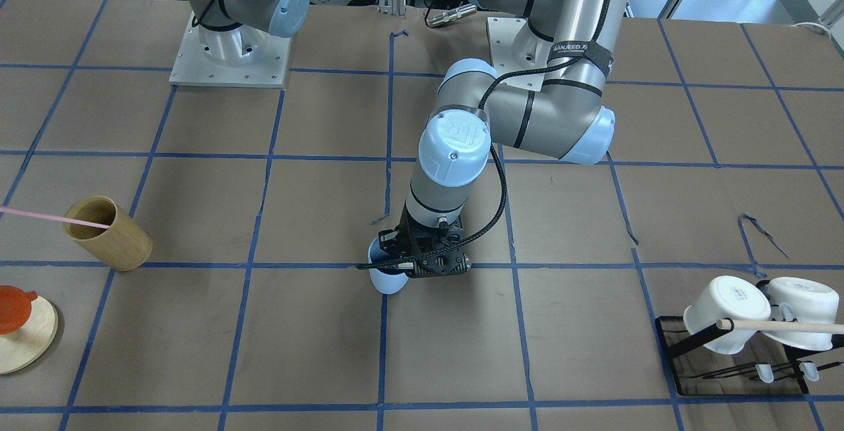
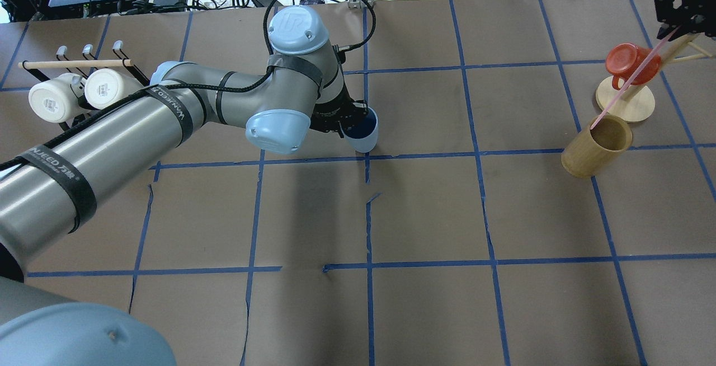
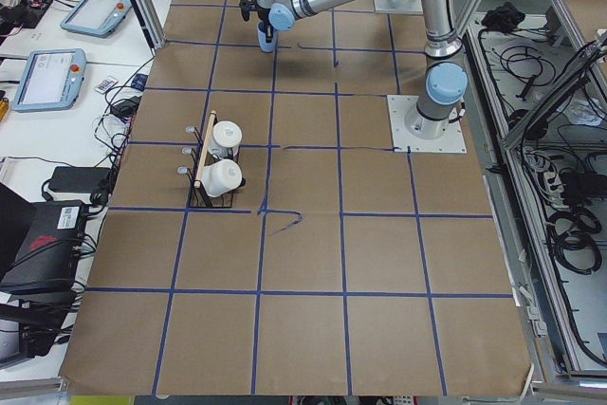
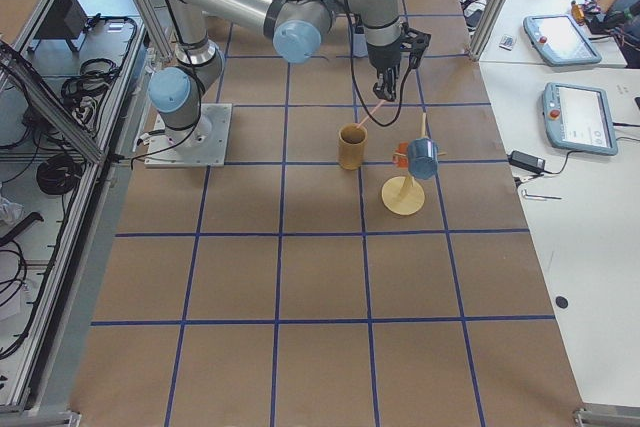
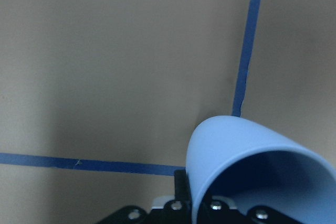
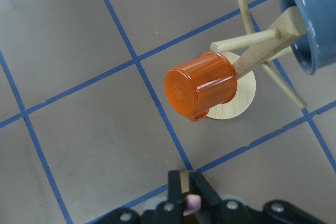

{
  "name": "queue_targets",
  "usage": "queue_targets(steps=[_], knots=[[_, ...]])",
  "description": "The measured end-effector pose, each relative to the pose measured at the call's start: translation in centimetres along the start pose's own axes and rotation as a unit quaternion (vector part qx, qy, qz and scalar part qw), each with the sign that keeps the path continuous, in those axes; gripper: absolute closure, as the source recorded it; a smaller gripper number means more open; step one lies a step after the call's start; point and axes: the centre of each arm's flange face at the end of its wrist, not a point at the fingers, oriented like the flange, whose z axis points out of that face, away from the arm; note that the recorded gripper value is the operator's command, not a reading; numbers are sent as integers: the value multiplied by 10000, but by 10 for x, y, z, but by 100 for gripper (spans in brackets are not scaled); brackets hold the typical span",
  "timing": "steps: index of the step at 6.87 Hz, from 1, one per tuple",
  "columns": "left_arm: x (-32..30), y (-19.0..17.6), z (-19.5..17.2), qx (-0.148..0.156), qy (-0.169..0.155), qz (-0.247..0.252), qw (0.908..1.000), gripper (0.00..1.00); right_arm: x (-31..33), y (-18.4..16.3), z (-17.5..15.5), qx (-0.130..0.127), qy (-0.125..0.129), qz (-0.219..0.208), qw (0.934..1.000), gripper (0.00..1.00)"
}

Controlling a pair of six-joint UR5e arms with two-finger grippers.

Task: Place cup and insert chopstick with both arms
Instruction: 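Set the blue cup down and open the left gripper while the right lifts the chopstick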

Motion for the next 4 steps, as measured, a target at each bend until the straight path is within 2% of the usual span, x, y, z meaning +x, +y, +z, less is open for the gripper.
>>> queue_targets(steps=[1,2,4], knots=[[2,1,2,-47,24,-16,10000,58,-9,-3,-10,-30,10,-69,10000,93],[2,2,5,-86,17,-31,10000,27,-19,-4,-20,-52,-2,-142,9999,93],[3,-2,-1,-8,2,-12,10000,15,-48,-2,-35,-23,-64,-288,9996,93]])
